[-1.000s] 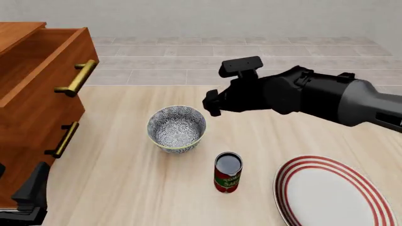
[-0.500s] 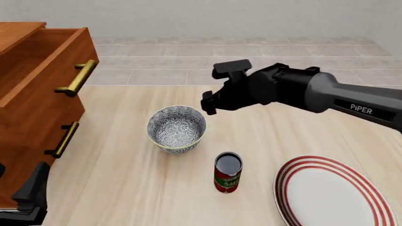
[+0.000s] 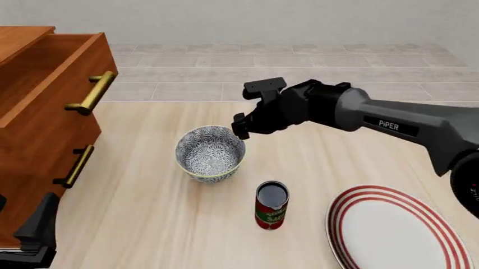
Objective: Put the bowl on the plate.
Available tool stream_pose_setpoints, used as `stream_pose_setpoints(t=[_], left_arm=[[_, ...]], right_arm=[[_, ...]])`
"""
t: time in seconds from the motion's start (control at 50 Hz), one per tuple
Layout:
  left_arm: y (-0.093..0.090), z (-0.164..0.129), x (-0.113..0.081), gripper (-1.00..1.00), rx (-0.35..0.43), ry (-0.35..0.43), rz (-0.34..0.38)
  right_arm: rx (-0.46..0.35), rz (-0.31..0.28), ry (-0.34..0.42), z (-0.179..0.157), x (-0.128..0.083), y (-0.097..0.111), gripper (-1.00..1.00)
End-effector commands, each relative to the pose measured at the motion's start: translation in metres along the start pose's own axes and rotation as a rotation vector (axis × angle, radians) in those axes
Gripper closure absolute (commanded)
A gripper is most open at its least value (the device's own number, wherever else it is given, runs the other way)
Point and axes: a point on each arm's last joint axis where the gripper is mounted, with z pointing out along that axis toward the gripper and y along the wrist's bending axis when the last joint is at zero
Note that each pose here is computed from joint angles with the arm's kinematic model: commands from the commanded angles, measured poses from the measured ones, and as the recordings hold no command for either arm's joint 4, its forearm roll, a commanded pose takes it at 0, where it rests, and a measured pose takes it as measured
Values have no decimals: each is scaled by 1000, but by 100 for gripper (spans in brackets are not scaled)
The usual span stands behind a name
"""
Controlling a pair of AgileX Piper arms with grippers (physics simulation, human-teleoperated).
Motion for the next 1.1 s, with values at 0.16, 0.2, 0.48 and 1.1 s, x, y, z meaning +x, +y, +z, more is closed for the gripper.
stream_pose_setpoints(t=[0.16, 0.2, 0.48, 1.1], left_arm=[[0, 0, 0, -100, 0, 0, 0], [0, 0, 0, -100, 0, 0, 0], [0, 0, 0, -100, 0, 0, 0], [0, 0, 0, -100, 0, 0, 0]], right_arm=[[-5, 8, 29, 25, 5, 5, -100], [-4, 10, 32, 28, 6, 5, -100], [-2, 21, 55, 44, 15, 5, -100], [-7, 41, 97, 66, 38, 11, -100]])
